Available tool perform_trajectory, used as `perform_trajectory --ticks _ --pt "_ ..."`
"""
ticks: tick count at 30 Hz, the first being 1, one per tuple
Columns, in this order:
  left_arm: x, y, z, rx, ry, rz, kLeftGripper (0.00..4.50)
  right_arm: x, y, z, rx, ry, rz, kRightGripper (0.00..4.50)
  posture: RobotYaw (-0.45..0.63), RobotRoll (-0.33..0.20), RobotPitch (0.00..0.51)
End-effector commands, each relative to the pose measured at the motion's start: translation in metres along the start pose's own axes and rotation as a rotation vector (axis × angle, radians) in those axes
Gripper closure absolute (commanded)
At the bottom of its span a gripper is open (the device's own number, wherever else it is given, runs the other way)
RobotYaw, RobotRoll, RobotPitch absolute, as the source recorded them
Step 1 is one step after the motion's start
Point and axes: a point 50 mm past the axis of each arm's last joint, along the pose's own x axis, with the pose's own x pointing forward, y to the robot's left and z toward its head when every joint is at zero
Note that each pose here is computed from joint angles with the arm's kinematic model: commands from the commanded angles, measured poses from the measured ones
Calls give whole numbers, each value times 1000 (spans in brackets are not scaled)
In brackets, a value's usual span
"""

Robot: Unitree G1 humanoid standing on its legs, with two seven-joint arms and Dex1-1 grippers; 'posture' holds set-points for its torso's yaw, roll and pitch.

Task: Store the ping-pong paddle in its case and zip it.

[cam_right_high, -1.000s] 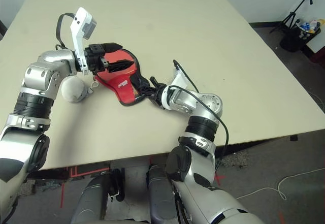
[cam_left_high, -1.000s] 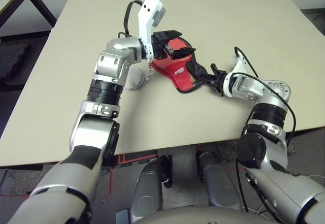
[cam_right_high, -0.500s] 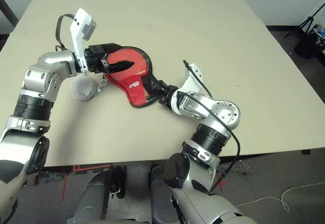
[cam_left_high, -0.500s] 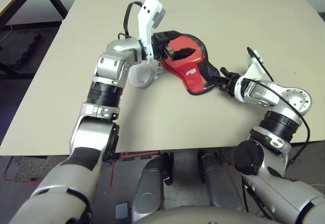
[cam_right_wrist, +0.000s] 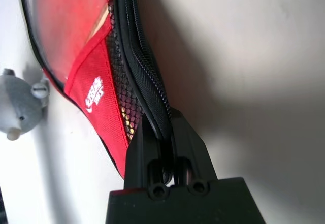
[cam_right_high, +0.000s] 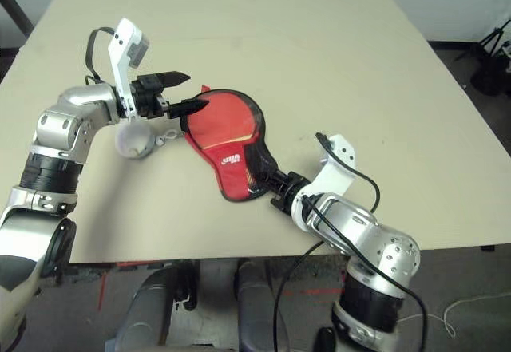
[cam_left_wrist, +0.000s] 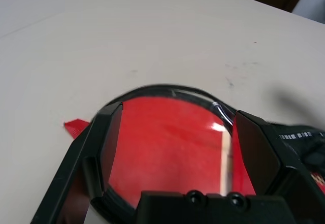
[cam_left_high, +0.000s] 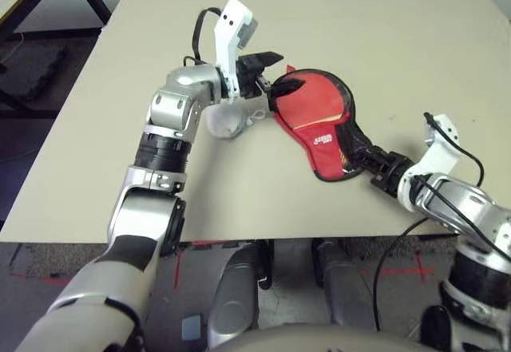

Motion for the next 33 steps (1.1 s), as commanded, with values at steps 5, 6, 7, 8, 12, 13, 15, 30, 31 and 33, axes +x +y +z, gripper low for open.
perform_trajectory --ticks 5,6,7,8,12,13,15,30,31,33 --pt "7 -4 0 -5 4 -31 0 -12 9 -18 37 11 -19 4485 -109 0 255" --pt "7 -3 0 -4 3 -31 0 -14 10 -21 46 14 -22 4485 -111 0 255" --pt "6 -3 0 -4 4 -31 0 -16 11 -24 56 18 -27 4485 -111 0 256" --pt "6 -3 0 -4 5 -30 0 -18 11 -27 63 22 -31 4485 -111 0 256" --pt "5 -3 -1 -5 8 -29 0 -25 13 -34 86 35 -47 4485 -110 0 257" --pt "5 -3 -1 -7 7 -28 0 -26 13 -36 91 38 -49 4485 -117 0 259" --pt "5 -3 -2 -8 9 -29 0 -28 15 -38 93 44 -53 4485 -117 0 259" --pt "6 -3 -2 -10 11 -35 0 -34 3 -47 86 86 -103 4485 -122 0 264" --pt "6 -3 -2 -10 12 -36 0 -34 3 -48 85 90 -101 4485 -122 0 264" --pt "6 -3 -1 -9 12 -37 0 -34 2 -49 81 97 -95 4485 -122 0 264"
